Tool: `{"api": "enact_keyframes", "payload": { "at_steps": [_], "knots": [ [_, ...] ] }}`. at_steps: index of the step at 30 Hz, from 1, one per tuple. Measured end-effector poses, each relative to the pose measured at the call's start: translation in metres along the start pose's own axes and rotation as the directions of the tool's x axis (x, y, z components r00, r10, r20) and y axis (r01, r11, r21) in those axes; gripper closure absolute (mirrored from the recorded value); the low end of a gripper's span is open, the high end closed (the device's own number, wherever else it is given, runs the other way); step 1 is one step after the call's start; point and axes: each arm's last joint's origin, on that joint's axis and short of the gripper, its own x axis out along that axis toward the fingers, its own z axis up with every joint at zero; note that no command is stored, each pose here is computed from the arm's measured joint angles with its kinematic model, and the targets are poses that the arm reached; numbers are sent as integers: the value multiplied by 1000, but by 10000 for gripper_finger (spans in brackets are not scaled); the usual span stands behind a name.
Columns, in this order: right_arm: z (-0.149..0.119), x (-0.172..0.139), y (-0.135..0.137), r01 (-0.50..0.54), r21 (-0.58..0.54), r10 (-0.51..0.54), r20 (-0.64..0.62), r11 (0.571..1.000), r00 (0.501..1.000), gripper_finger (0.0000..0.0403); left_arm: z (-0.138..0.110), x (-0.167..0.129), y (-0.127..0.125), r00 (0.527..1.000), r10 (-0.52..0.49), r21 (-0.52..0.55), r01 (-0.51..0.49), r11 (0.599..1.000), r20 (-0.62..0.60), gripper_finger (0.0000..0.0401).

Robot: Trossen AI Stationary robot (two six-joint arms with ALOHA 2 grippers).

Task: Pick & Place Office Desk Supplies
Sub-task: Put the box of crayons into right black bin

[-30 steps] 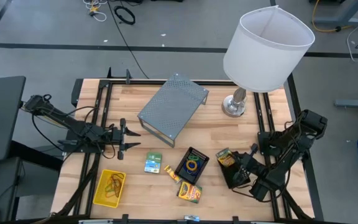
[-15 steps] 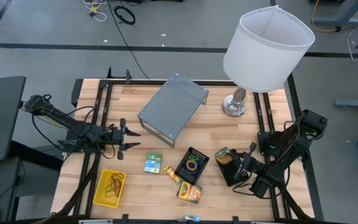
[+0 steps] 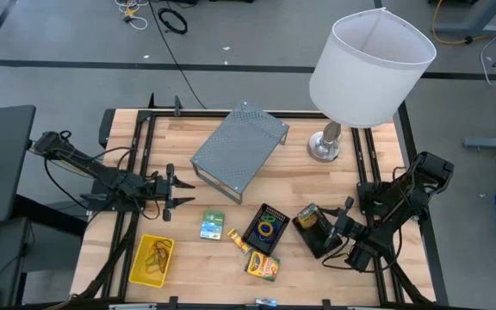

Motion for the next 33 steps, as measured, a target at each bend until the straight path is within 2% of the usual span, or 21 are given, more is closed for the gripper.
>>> {"api": "enact_keyframes", "payload": {
  "at_steps": [5, 9, 22, 28, 33],
  "knots": [
    [0, 0, 0, -1, 19, 1, -5, 1000, 1000, 233, 0, 0, 0, 1000, 0, -1, 0, 1000, 3, 232],
    [0, 0, 0, 0, 7, 0, 8, 1000, 1000, 208, 0, 0, 0, 1000, 0, 0, 0, 1000, 4, 232],
    [8, -2, 5, 8, -53, -5, 54, 999, 999, 211, 1, 0, 0, 1000, 0, -1, 0, 1000, 5, 232],
    [33, -5, 19, 27, -137, -19, 58, 990, 998, 211, 0, 0, 0, 1000, 0, -1, 0, 1000, 4, 232],
    [65, -8, 39, 26, -183, -17, 52, 983, 999, 211, 1, 0, 0, 1000, 0, -1, 0, 1000, 5, 232]
  ]
}}
